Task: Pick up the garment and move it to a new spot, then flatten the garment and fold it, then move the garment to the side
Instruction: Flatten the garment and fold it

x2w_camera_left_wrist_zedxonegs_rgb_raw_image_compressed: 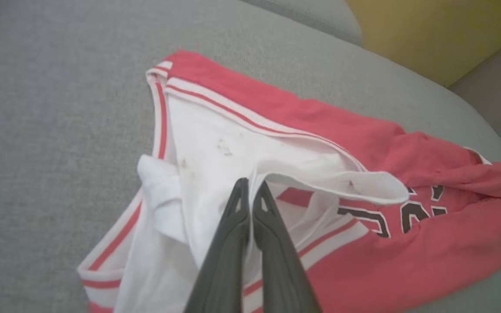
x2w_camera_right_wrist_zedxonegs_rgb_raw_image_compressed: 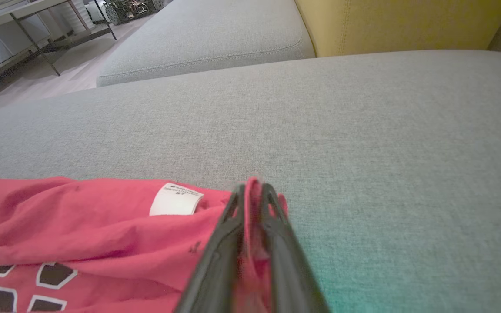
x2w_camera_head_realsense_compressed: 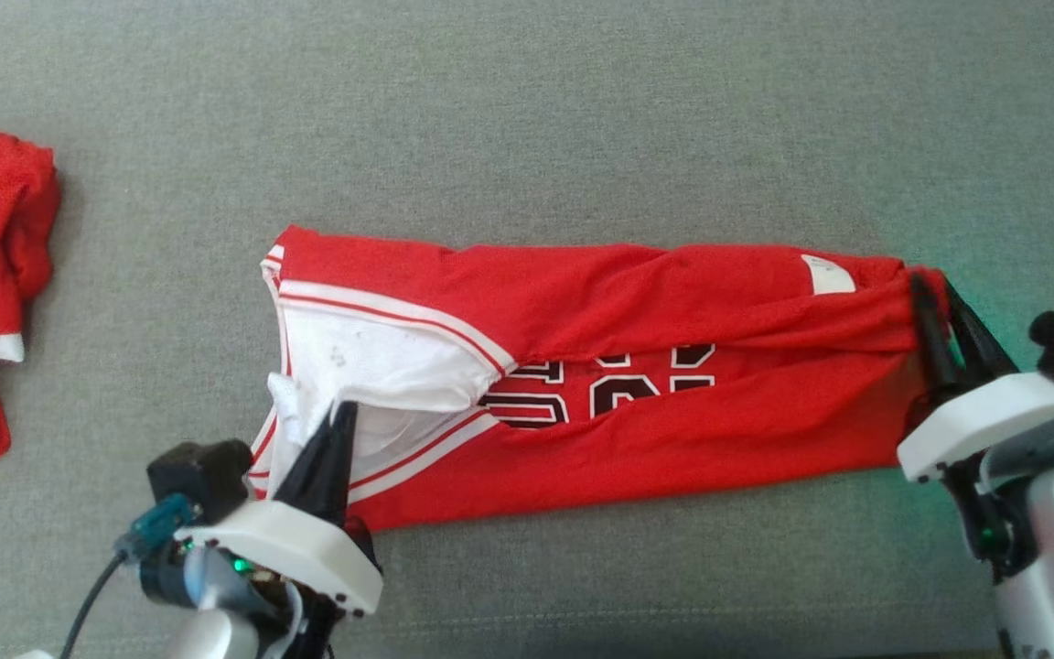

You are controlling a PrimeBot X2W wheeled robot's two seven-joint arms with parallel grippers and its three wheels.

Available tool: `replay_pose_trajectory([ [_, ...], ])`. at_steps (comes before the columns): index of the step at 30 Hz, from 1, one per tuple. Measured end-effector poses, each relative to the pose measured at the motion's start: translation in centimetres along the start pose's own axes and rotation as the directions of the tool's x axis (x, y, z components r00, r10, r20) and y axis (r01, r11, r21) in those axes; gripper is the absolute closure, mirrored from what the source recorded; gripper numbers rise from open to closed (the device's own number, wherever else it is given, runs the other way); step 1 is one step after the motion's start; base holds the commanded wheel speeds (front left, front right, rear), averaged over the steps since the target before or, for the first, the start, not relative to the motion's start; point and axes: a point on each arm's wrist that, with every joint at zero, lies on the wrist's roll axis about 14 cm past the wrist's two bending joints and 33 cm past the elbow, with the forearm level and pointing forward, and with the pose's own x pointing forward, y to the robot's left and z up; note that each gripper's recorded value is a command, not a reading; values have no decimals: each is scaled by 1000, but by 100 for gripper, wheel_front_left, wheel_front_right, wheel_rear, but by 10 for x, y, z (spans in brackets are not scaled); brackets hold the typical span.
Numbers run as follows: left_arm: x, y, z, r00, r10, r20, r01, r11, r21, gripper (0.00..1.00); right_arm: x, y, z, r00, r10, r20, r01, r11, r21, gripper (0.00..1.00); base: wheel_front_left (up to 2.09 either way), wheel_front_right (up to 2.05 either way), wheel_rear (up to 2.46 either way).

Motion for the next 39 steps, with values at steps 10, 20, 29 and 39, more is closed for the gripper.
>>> replay_pose_trajectory([
  [10,-7,4,-13,1000,25,5,-25,999,-23,0,-22,10,-15,1000,-22,11,21,999,44,0,0,0,0],
  [20,-15,5,43,960,44,278,-53,998,22,0,-43,25,45,974,-9,228,9,1000,-1,0,0,0,0],
  [29,-21,11,92,899,56,435,-97,993,72,0,-60,38,74,946,14,325,-4,1000,-31,0,0,0,0],
  [39,-33,13,83,908,18,419,-107,976,189,0,-80,43,61,952,5,306,2,1000,-25,0,0,0,0],
])
